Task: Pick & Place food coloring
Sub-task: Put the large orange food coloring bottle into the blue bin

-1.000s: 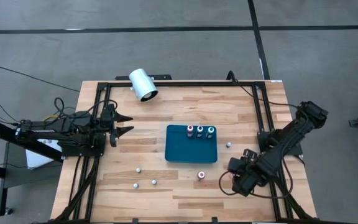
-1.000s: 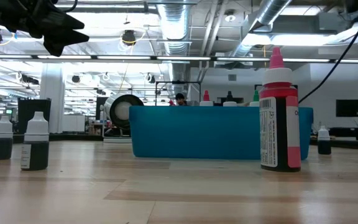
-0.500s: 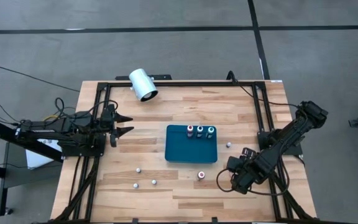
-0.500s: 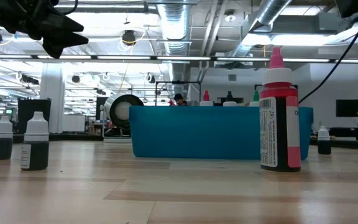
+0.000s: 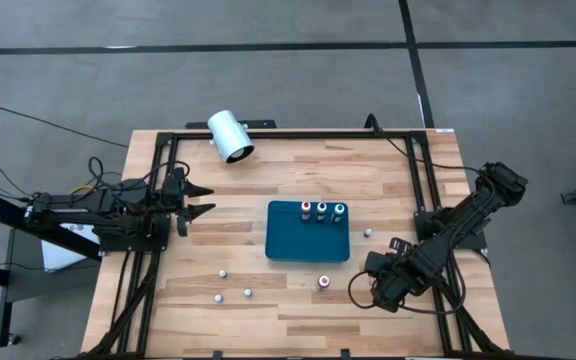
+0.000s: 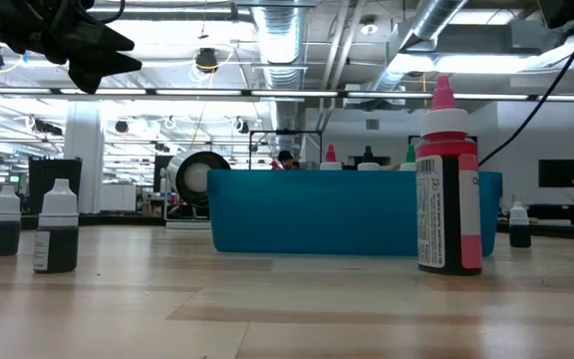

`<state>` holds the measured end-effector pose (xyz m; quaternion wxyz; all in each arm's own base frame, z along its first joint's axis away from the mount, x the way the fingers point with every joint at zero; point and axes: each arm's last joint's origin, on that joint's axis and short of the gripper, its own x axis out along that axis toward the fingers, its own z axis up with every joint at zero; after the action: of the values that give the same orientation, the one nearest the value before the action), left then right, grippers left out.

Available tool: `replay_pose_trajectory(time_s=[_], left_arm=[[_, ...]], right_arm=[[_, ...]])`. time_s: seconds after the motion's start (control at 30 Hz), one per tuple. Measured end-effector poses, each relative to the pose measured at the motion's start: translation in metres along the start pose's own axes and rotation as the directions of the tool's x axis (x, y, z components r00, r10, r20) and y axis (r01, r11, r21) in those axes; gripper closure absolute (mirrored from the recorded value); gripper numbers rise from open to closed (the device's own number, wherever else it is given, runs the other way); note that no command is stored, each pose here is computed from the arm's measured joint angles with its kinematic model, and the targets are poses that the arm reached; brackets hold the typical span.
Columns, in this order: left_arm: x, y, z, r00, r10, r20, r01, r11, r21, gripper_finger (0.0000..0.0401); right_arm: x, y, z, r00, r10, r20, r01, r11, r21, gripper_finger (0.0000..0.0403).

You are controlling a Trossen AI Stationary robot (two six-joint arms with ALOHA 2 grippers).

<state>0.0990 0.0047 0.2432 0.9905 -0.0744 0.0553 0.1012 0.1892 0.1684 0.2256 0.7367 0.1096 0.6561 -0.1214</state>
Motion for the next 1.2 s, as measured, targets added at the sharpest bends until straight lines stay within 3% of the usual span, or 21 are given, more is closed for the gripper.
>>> replay_pose_trajectory(time_s=[0.7,1.2], left_arm=[[0.0000,0.0000,0.0001,1.000,0.000,0.001,0.000,1.000,-0.002,0.0208],[0.0000,0.0000,0.0001,1.000,0.000,0.001,0.000,1.000,-0.006,0.0208]], right_arm=[[-0.0022,0.0001,0.0007,1.000,0.008,0.008,-0.008,1.000,0.003,0.0373],[-0.0083,-0.0050,0.0007,1.000,0.010,-0.011,-0.010,1.000,0.012,0.0372]])
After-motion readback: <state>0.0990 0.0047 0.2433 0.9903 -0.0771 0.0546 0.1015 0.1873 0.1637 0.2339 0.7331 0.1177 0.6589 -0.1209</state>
